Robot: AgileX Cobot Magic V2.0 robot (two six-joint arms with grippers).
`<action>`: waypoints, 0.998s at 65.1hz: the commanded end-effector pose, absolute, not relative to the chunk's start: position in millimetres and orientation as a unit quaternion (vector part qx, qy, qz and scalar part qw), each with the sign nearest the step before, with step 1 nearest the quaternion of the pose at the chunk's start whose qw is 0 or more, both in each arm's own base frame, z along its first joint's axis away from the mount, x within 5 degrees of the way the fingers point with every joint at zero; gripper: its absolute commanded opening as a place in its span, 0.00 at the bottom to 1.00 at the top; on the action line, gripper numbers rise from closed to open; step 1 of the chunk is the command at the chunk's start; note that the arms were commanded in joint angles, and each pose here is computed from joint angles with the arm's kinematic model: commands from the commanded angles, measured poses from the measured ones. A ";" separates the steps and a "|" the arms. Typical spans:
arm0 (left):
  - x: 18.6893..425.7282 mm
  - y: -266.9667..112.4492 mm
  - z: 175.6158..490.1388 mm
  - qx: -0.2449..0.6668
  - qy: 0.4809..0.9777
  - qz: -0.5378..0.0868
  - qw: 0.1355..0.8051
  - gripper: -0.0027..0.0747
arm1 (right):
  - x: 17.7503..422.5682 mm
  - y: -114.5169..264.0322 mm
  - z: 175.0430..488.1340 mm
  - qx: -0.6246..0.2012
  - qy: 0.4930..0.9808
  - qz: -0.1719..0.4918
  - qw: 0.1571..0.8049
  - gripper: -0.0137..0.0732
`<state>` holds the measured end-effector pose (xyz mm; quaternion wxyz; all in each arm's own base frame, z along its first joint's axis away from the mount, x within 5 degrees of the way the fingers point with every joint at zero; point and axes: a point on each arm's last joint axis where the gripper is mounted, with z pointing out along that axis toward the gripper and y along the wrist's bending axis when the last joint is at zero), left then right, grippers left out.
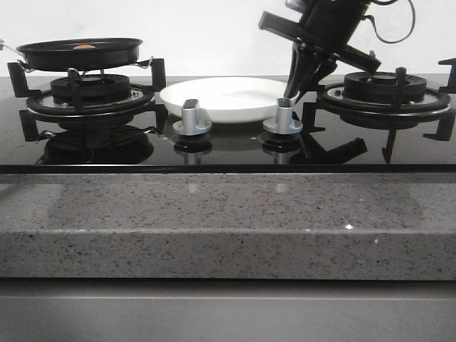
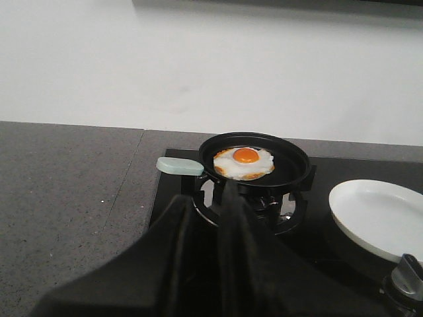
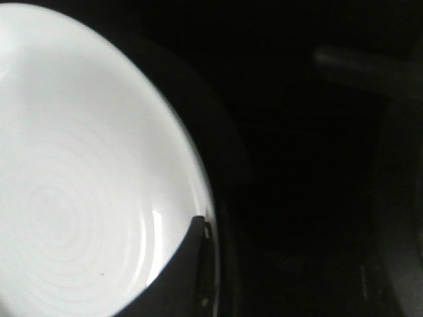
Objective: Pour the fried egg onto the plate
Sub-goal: 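Lower the right gripper to the white plate rim and grasp it, then lift the white plate with the right gripper and bring it toward the pan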
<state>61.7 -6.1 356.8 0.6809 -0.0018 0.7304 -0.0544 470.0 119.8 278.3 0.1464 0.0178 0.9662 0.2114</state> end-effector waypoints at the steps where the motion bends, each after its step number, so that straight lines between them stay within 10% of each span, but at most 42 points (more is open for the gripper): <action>1: 62.6 -5.7 372.9 -0.009 0.698 -0.061 0.714 0.18 | 451.7 117.2 334.3 -0.001 0.955 0.232 0.183 0.08; 35: 62.6 -5.7 372.9 -0.009 0.698 -0.061 0.714 0.18 | 387.0 117.3 433.9 -0.086 0.926 0.224 0.292 0.08; 65: 62.6 -5.7 372.9 -0.009 0.698 -0.061 0.714 0.18 | 334.5 112.9 412.0 -0.147 0.933 0.201 0.260 0.08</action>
